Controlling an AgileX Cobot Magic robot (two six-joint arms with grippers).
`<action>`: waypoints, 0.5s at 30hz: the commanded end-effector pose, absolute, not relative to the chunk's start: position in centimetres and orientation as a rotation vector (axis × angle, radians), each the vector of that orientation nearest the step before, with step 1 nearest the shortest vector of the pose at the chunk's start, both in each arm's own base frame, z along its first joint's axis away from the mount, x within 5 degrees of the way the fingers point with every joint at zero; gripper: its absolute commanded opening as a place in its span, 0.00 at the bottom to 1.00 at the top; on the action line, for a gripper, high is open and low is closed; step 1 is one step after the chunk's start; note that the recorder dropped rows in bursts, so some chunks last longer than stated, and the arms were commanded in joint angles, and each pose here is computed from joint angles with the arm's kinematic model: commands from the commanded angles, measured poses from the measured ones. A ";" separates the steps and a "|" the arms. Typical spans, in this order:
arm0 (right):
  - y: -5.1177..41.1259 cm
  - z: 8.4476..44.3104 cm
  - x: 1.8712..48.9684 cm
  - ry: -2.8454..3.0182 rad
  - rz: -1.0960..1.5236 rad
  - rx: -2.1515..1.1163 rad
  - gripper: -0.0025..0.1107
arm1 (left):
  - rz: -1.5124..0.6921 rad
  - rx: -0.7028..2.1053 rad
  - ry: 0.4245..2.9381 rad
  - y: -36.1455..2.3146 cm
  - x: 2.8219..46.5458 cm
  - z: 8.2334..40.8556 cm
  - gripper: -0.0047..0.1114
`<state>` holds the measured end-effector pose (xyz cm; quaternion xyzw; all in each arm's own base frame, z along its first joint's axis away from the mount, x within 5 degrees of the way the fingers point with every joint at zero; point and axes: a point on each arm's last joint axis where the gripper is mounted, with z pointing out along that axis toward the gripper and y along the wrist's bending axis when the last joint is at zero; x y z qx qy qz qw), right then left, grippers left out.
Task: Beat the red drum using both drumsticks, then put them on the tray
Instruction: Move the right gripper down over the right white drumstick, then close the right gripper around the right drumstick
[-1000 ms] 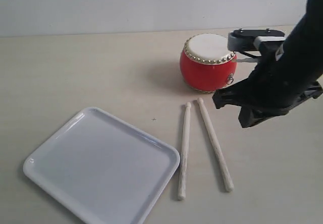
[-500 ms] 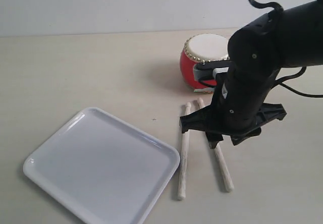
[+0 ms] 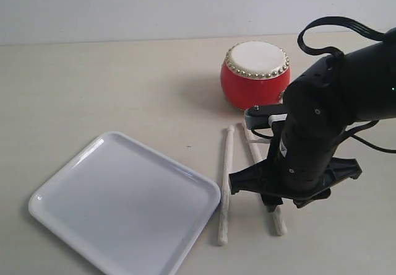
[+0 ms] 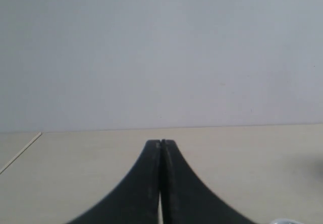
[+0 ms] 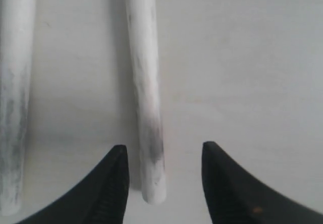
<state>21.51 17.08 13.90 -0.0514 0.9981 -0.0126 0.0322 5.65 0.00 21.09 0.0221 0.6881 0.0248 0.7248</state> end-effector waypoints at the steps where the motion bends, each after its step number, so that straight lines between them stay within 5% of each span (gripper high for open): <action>1: 17.5 13.7 21.5 3.048 0.007 -0.148 0.42 | 0.054 0.054 1.515 0.0 5.6 21.0 0.04; 15: 17.5 13.0 22.0 3.026 -0.029 -0.140 0.42 | 0.054 0.054 1.515 0.0 5.6 21.0 0.04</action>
